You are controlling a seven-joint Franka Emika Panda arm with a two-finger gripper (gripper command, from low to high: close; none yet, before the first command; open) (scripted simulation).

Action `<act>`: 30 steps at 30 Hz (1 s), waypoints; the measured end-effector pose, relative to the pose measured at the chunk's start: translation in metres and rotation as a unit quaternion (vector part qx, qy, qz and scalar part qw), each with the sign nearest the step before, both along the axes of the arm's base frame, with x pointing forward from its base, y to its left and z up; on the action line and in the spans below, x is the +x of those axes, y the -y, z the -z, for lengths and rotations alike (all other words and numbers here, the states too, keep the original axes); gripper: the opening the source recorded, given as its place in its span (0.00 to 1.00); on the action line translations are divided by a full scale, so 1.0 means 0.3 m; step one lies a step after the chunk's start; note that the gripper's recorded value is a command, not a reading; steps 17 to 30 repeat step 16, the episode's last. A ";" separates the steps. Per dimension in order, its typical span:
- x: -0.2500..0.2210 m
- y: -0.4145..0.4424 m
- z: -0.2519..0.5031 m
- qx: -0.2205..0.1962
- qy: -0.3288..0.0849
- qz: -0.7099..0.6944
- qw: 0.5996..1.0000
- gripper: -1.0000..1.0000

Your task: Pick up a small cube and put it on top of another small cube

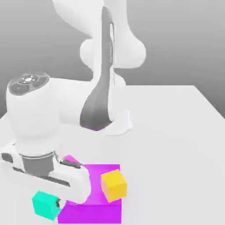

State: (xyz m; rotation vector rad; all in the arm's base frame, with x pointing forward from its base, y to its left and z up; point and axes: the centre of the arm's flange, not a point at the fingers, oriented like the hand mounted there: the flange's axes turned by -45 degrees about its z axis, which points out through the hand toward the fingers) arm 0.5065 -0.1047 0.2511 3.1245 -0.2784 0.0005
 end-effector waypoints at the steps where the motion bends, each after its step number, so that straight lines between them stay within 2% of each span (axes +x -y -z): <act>1: -0.014 -0.043 -0.032 0.000 0.000 -0.030 1.000 0.00; 8: -0.156 -0.348 -0.217 0.003 -0.001 -0.246 0.969 0.00; 12: -0.176 -0.362 -0.079 0.004 -0.001 -0.267 0.964 0.00; 13: -0.179 -0.362 -0.043 0.003 -0.001 -0.268 0.963 1.00; 30: -0.179 -0.361 -0.043 0.003 -0.001 -0.268 0.964 1.00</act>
